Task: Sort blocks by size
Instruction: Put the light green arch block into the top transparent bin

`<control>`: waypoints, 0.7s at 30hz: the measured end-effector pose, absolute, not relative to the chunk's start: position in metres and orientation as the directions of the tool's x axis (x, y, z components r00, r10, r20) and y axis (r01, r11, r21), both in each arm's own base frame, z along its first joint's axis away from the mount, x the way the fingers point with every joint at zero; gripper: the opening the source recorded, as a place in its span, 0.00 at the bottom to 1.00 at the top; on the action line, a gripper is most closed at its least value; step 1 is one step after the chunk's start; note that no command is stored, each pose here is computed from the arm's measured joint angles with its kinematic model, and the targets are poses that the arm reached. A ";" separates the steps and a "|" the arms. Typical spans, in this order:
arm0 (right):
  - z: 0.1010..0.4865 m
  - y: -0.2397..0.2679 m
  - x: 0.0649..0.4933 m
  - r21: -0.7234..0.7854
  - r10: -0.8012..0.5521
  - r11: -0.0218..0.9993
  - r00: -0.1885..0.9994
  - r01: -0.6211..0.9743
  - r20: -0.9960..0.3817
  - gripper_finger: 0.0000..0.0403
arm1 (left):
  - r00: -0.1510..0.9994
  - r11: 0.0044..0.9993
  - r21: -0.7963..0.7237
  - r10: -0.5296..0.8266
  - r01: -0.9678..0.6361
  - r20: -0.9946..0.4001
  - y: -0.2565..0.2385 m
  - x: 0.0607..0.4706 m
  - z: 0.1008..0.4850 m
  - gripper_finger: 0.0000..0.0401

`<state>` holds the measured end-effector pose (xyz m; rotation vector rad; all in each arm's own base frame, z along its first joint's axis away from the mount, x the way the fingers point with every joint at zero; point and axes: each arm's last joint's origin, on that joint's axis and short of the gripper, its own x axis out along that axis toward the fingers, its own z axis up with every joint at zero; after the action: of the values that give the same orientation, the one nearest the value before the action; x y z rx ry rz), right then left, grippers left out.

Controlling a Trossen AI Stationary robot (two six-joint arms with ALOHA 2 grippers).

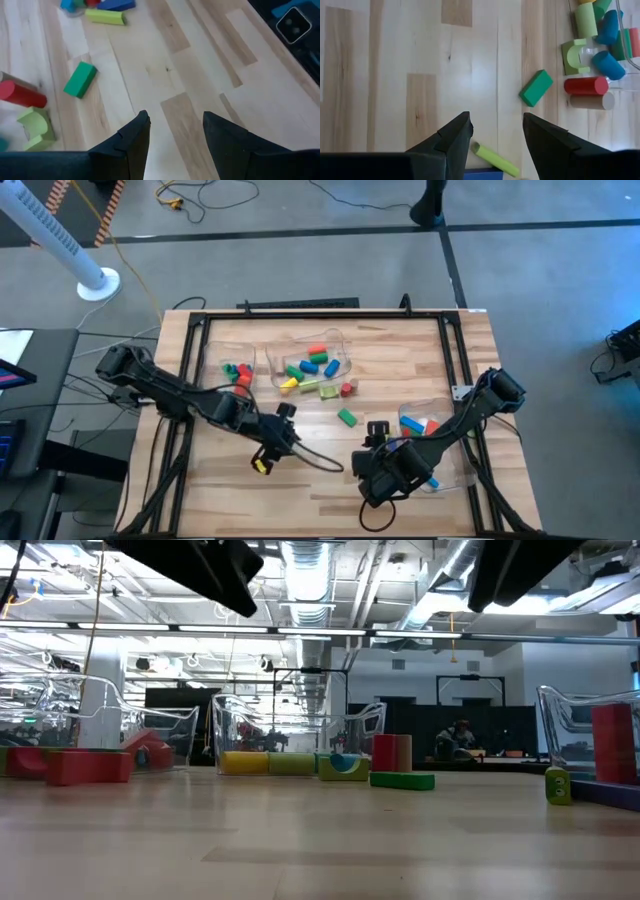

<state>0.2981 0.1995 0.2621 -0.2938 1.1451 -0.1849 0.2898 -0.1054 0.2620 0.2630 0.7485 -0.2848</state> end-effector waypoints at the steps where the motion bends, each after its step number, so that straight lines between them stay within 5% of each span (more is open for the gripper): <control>1: 0.262 0.200 0.298 -0.321 -0.293 0.947 0.404 -0.001 -0.866 0.52 | 0.700 0.927 0.142 -0.155 0.347 -0.697 -0.108 0.289 0.262 0.45; 21: 0.212 0.179 0.292 -0.354 -0.360 0.932 0.316 0.080 -0.878 0.52 | 0.674 0.927 0.232 -0.030 0.294 -0.738 -0.114 0.274 0.232 0.45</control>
<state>0.2924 0.1794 0.2120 -0.2640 1.2185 -0.2947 0.2740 -0.1138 0.2318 0.3480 0.8140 -0.1864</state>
